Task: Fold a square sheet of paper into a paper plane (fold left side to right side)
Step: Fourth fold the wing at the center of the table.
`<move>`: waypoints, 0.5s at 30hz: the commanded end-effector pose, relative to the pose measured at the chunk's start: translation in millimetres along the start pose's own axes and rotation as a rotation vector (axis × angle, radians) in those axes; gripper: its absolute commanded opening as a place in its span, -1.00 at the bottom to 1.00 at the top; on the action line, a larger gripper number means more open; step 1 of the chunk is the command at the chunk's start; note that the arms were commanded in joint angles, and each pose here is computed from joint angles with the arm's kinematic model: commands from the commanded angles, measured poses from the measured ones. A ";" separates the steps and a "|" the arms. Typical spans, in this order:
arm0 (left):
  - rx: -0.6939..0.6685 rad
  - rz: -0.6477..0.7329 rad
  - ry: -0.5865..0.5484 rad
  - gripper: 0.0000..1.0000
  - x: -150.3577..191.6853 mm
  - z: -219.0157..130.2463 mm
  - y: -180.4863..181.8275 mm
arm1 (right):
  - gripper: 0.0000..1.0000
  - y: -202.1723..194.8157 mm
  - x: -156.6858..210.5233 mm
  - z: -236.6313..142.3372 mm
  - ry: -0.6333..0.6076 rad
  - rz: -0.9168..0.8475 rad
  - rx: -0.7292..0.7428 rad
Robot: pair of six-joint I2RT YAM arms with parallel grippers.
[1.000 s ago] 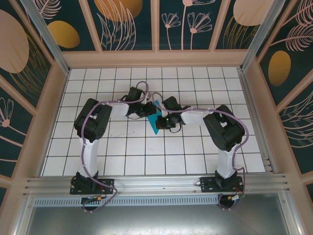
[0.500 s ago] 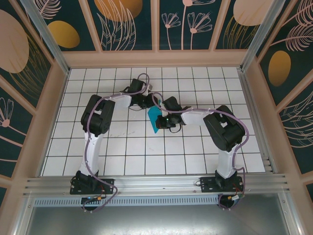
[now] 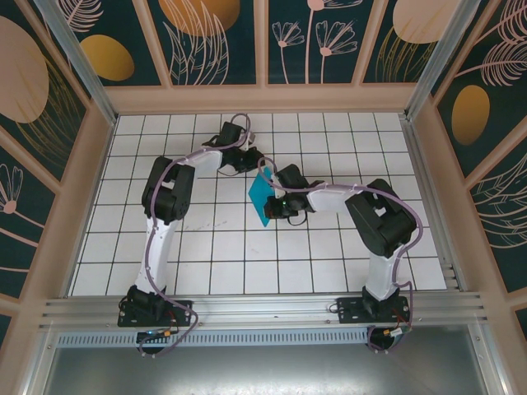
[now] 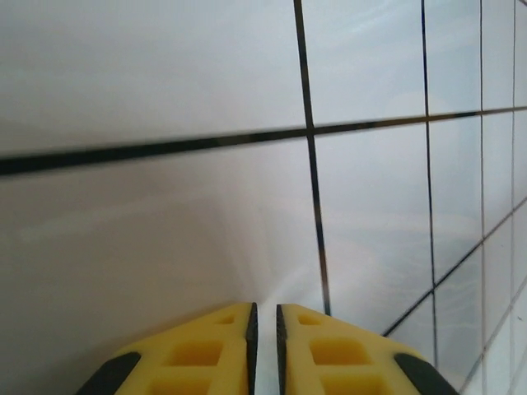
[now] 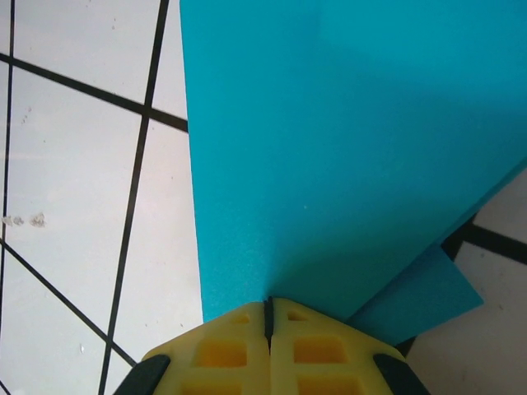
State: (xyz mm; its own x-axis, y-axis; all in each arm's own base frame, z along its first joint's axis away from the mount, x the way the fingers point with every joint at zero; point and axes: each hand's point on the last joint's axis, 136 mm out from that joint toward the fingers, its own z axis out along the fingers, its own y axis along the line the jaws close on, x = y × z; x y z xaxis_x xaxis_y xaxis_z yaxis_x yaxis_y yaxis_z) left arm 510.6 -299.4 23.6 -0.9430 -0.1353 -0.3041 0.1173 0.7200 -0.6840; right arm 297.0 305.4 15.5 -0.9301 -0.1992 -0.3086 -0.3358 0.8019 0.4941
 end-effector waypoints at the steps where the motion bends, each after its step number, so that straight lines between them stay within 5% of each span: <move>1: -0.074 0.081 -0.182 -0.52 -55.5 -41.6 8.5 | -1.00 -51.4 75.2 -4.5 0.240 0.055 0.184; 8: -0.087 0.145 -0.289 -0.36 -58.4 -108.1 -18.5 | -1.00 -36.0 39.3 -26.2 0.113 -0.013 0.100; 15: 0.088 0.111 -0.282 -0.39 -8.2 -135.8 -44.4 | -0.98 -16.2 6.2 -55.7 -0.017 -0.063 0.009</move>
State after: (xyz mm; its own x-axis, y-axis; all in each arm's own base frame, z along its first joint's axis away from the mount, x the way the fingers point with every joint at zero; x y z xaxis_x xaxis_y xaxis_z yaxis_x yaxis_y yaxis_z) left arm 489.7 -225.6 149.0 -0.7865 -0.2475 -0.5658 0.2192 0.7447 -0.6304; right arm 288.3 262.3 25.9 -0.9260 -0.2329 -0.2970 -0.3507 0.8217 0.4492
